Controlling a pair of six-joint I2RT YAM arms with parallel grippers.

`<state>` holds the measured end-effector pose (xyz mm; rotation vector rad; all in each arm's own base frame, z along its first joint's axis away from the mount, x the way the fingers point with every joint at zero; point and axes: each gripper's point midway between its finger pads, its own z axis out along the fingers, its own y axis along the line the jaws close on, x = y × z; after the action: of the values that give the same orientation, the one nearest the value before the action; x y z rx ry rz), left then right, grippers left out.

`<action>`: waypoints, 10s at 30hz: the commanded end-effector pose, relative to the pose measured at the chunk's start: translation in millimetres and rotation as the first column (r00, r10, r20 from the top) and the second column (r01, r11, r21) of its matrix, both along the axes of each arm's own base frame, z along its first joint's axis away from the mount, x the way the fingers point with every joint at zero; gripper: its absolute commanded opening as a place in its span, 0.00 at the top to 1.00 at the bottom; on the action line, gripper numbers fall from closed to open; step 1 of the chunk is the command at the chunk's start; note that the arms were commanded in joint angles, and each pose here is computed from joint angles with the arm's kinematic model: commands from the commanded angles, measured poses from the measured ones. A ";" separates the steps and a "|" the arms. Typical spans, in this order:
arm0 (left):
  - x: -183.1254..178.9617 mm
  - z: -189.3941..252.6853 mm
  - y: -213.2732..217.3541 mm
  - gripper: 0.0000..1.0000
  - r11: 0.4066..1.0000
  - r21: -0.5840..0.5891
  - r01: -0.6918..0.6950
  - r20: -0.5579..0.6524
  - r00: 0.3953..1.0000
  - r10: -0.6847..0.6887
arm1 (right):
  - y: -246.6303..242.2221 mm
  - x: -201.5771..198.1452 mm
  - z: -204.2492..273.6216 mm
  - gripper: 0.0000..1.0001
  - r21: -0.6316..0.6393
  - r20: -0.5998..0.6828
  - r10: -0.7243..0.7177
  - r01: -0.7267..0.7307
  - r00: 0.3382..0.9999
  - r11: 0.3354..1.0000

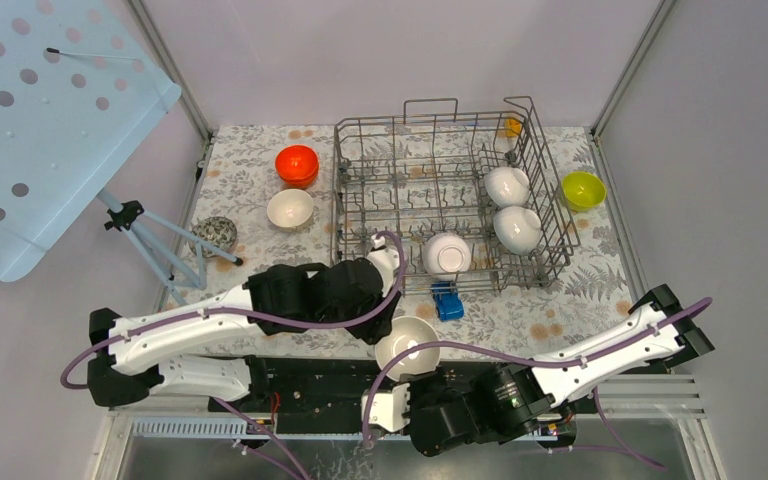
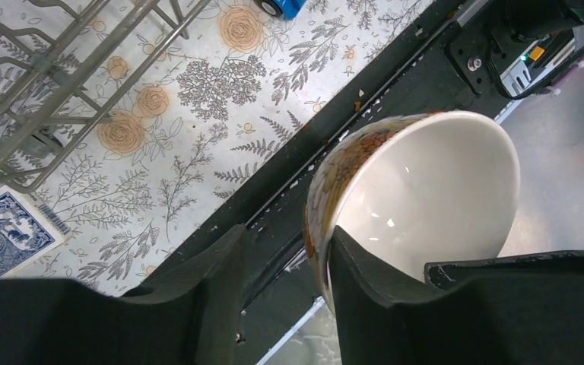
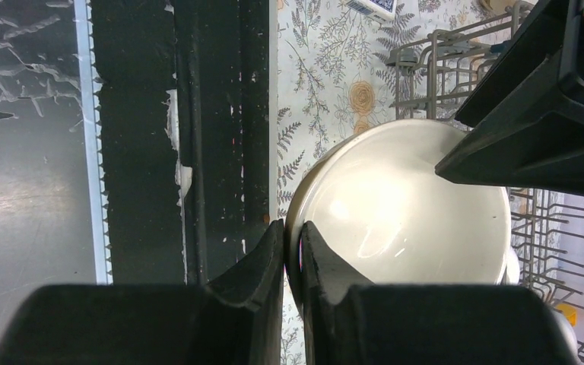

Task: Unload the bowls from the dish rack
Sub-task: Place the bowl with the bowl.

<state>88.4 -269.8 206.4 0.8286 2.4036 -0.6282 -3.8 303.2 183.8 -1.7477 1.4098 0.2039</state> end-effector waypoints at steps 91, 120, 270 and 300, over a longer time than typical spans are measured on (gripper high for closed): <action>44.4 42.2 68.2 1.00 0.684 -0.291 -0.669 -0.063 0.726 0.684 | 14.2 137.3 83.1 0.41 0.288 -0.584 -0.616 0.844 0.529 0.452; 47.2 41.6 77.2 0.72 0.687 -0.285 -0.669 -0.023 0.721 0.692 | 37.3 152.7 50.4 1.00 0.195 -0.598 -0.638 0.860 0.485 0.472; 334.4 -87.2 263.9 0.65 0.025 0.011 -1.000 -0.267 0.021 0.963 | -17.7 130.5 22.4 0.00 0.320 -0.746 -0.427 0.838 0.511 0.442; 323.1 -82.6 279.8 0.70 -0.002 0.021 -1.000 -0.185 -0.006 0.983 | -21.7 129.2 22.8 0.00 0.320 -0.749 -0.423 0.838 0.509 0.441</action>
<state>406.7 1.7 115.5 -1.1860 2.2879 -0.1701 121.6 286.1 203.2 -0.4343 2.0550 0.7439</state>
